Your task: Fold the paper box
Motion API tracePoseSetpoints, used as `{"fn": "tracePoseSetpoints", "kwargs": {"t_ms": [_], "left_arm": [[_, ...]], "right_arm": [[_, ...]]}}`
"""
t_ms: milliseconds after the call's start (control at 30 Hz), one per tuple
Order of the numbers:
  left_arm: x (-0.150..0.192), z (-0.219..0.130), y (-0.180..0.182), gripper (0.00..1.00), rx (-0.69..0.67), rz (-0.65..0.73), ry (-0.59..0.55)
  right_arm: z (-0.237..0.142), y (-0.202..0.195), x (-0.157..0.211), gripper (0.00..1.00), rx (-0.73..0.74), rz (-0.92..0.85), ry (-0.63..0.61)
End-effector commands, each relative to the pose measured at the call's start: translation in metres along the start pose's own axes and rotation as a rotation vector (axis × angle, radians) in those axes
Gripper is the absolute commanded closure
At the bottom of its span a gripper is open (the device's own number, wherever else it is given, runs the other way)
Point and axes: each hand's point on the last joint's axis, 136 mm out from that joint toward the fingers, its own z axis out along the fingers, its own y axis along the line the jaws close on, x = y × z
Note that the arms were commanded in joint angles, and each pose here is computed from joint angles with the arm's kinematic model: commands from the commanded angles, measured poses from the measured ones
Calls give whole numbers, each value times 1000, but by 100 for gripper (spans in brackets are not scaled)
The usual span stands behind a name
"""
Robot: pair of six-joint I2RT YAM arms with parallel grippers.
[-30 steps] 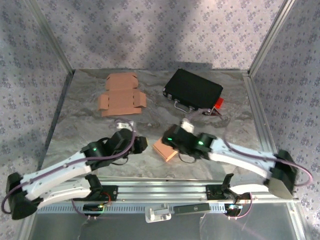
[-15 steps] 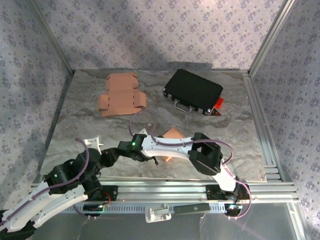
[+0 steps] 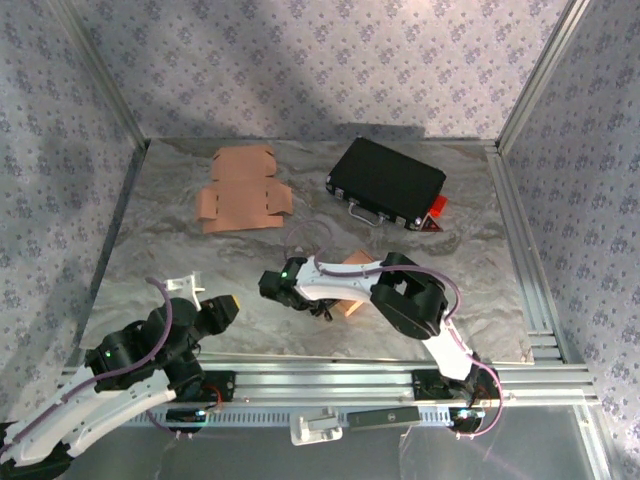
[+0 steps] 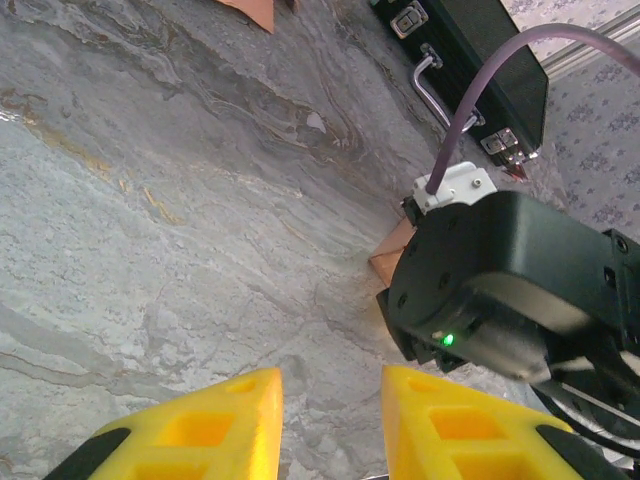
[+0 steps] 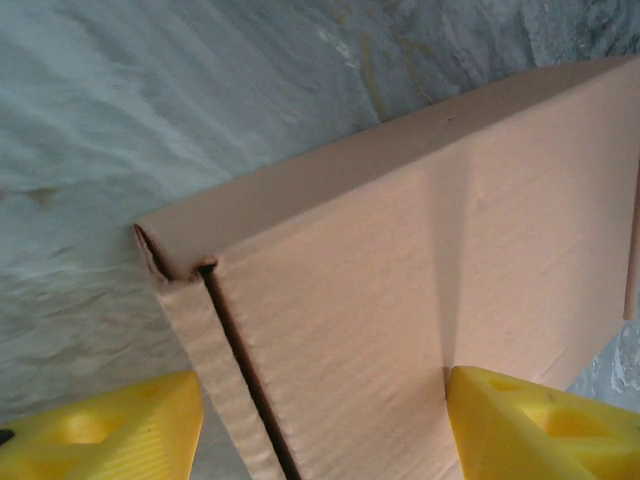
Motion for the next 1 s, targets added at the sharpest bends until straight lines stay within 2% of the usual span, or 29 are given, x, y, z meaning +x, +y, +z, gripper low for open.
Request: {"fn": "tracePoseSetpoints", "kwargs": {"t_ms": [0, 300, 633, 833, 967], "left_arm": [[-3, -3, -10, 69, 37, 0, -1], [-1, 0, -15, 69, 50, 5, 13], [6, 11, -20, 69, 50, 10, 45], [7, 15, -20, 69, 38, 13, 50], [3, 17, -21, 66, 25, 21, 38]], "right_arm": [[5, -21, 2, 35, -22, 71, 23], [46, -77, 18, 39, -31, 227, 119], [79, -132, 37, 39, -36, 399, 213], [46, -140, 22, 35, -45, 411, 94], [3, -148, 8, 34, -125, 504, -56]]}}
